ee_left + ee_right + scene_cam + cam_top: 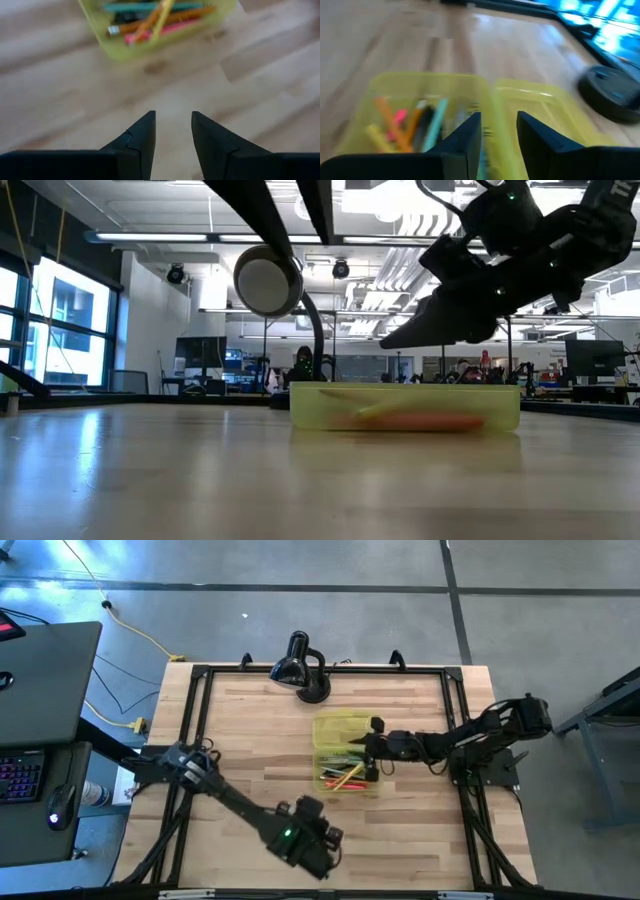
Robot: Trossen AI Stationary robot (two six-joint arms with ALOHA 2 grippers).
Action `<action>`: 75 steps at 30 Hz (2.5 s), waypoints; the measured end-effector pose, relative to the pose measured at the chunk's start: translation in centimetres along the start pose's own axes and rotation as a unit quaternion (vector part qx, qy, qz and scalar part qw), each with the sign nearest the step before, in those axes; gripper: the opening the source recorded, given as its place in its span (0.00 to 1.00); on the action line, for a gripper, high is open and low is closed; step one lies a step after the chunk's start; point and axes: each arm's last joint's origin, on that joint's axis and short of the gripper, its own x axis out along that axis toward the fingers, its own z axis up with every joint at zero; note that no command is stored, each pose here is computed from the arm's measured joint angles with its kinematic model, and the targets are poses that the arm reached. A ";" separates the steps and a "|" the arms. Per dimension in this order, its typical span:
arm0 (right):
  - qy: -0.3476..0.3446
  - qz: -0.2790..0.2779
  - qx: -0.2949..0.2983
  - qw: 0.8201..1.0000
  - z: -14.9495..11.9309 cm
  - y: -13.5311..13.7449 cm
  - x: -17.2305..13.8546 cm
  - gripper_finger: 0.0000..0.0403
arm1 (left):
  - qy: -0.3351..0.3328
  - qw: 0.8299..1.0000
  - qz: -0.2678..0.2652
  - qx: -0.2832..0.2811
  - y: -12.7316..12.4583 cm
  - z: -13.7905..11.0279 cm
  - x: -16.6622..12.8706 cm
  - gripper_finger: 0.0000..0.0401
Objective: Pick & place school supplies into a supply box
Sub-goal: Close the yellow supply box
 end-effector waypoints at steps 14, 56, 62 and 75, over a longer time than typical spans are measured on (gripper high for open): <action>0.006 -0.140 0.104 0.985 1.4 -1.4 -2.3 0.15 | -0.075 0.970 0.174 0.154 3.1 9.8 2.9 0.27; 0.103 -0.264 0.277 0.918 0.2 -3.4 -7.7 0.00 | -0.122 0.983 0.072 -0.113 18.8 7.8 5.5 0.03; 0.143 -0.233 0.310 0.910 -0.8 -4.7 -6.8 0.00 | -0.080 0.990 0.048 -0.107 19.1 10.8 9.1 0.08; 0.222 -0.268 0.301 0.888 -3.5 -6.0 -4.8 0.00 | -0.036 0.997 -0.001 -0.067 19.6 16.3 14.2 0.05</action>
